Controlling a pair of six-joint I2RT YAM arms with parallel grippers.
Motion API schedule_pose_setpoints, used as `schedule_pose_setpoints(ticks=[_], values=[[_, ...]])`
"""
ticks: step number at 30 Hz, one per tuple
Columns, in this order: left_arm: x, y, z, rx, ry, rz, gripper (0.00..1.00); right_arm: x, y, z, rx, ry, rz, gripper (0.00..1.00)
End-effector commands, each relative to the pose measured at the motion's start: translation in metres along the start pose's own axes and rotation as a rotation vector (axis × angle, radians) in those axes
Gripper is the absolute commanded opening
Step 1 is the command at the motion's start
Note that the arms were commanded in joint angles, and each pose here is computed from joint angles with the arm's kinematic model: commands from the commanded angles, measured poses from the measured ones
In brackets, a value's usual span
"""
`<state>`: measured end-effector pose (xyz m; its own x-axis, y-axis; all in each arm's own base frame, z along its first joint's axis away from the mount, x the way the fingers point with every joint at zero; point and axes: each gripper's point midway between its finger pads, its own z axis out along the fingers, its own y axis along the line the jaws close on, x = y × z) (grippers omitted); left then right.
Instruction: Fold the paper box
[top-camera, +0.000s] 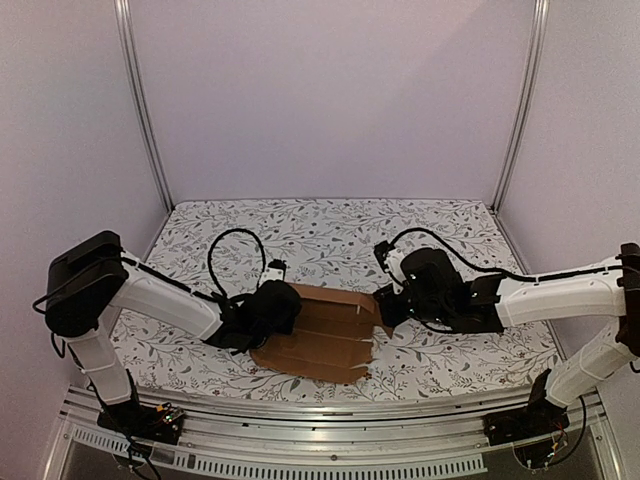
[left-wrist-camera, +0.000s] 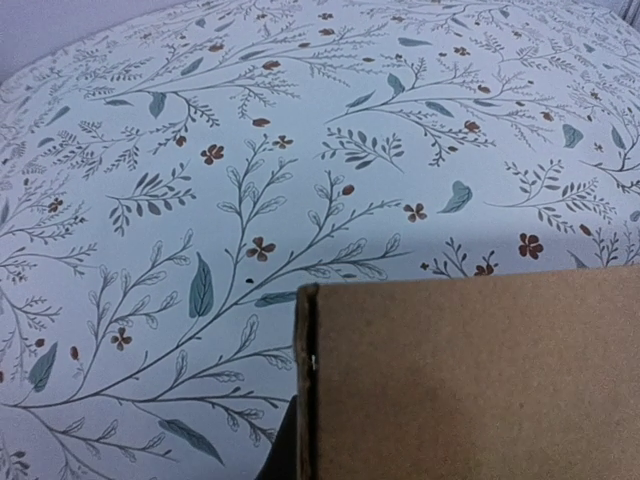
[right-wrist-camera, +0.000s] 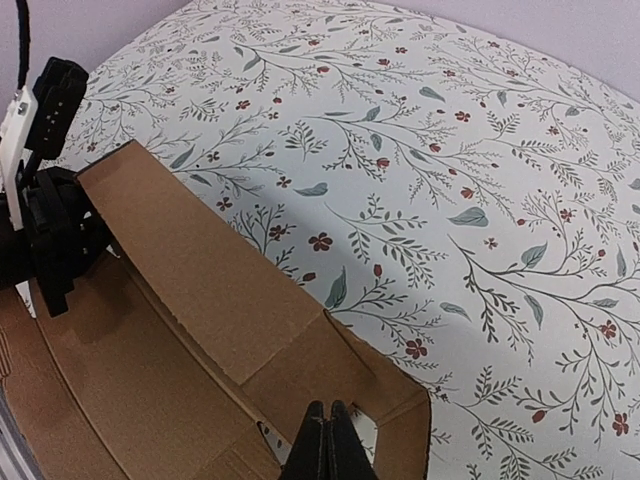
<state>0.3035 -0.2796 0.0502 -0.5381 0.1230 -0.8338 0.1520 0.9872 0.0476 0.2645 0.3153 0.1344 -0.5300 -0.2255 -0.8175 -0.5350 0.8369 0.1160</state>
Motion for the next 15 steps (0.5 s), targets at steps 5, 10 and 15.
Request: schedule_pose_setpoints(ticks=[5, 10, 15], values=[[0.014, -0.007, -0.010, 0.015, 0.077, -0.013, 0.00, 0.013, 0.000, 0.025, -0.008, 0.021, 0.030, 0.00], [0.017, -0.010, -0.010, 0.024, 0.095, -0.030, 0.00, 0.021, 0.005, 0.036, -0.025, 0.033, 0.053, 0.00], [0.019, -0.014, -0.010, 0.037, 0.107, -0.038, 0.00, 0.025, 0.014, 0.047, -0.070, 0.029, 0.106, 0.00]])
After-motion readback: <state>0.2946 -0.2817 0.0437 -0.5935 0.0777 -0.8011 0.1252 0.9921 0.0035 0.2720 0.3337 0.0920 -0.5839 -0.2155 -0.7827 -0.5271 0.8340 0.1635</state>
